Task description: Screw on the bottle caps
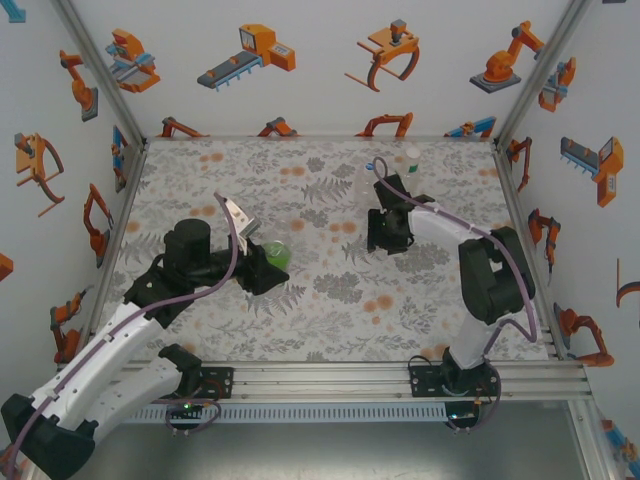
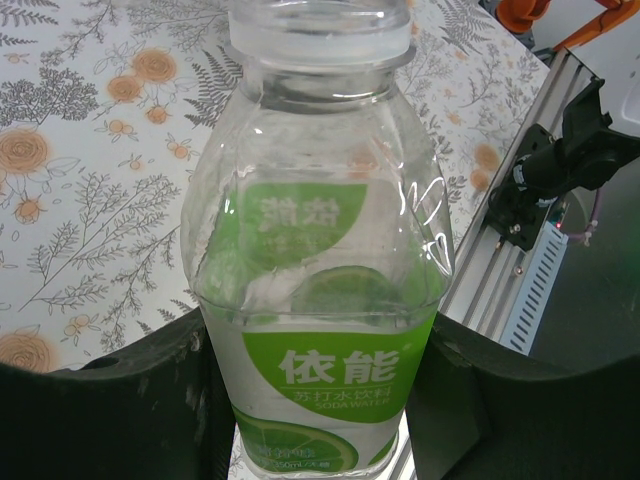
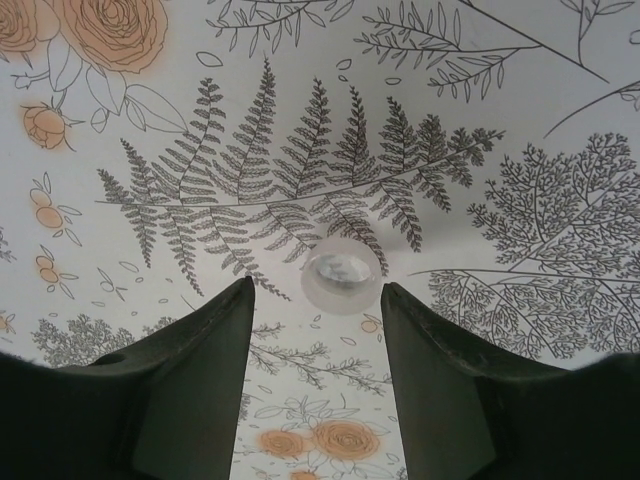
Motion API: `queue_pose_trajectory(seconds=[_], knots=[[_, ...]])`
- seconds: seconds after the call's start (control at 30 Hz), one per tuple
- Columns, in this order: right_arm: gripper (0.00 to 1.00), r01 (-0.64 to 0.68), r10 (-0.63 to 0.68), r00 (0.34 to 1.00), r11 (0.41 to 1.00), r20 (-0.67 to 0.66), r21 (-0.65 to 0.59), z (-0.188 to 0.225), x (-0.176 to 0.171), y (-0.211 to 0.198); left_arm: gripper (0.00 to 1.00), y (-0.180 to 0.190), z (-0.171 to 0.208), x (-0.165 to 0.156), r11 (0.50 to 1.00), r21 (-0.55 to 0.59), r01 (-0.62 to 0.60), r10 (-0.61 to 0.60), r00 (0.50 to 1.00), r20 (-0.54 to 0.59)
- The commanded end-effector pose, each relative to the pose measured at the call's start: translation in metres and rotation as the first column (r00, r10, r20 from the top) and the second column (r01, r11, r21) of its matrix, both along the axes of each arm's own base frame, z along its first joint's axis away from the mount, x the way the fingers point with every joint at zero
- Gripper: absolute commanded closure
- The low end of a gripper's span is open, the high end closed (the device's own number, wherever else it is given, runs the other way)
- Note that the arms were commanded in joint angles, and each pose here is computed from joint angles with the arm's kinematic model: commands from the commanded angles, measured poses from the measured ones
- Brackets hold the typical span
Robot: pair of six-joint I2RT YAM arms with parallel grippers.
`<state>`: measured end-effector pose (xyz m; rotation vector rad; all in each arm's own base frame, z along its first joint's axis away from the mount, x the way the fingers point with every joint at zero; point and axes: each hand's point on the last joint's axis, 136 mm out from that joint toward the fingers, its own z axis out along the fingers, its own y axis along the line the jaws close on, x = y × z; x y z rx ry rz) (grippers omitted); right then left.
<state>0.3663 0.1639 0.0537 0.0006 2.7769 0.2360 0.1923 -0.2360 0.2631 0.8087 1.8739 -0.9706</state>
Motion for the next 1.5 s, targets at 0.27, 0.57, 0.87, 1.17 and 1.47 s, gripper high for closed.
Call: queue_pose_trajectory(seconds=[0.27, 0.57, 0.87, 1.17, 1.47], knots=[[0.52, 0.017, -0.018, 0.999, 0.999, -0.027, -0.046, -0.021, -0.003, -0.005, 0.92, -0.001, 0.004, -0.003, 1.0, -0.005, 0.024, -0.024, 1.0, 0.012], [0.6, 0.014, -0.017, 0.999, 0.998, -0.04, -0.054, -0.029, -0.005, -0.006, 0.92, -0.001, 0.002, -0.003, 1.0, -0.004, 0.021, -0.021, 1.0, 0.006], [0.67, 0.002, -0.005, 0.999, 0.998, -0.045, -0.056, -0.025, -0.01, -0.003, 0.91, -0.002, 0.002, -0.001, 1.0, -0.002, 0.02, -0.02, 1.0, 0.001], [0.67, -0.105, 0.101, 0.994, 0.989, -0.04, -0.103, -0.005, -0.052, 0.036, 0.92, -0.002, 0.002, -0.001, 1.0, -0.009, 0.014, -0.014, 1.0, -0.005], [0.65, -0.204, 0.198, 0.978, 0.972, -0.063, -0.12, -0.015, -0.094, 0.087, 0.92, -0.002, 0.003, -0.001, 1.0, -0.014, 0.013, -0.014, 1.0, -0.008]])
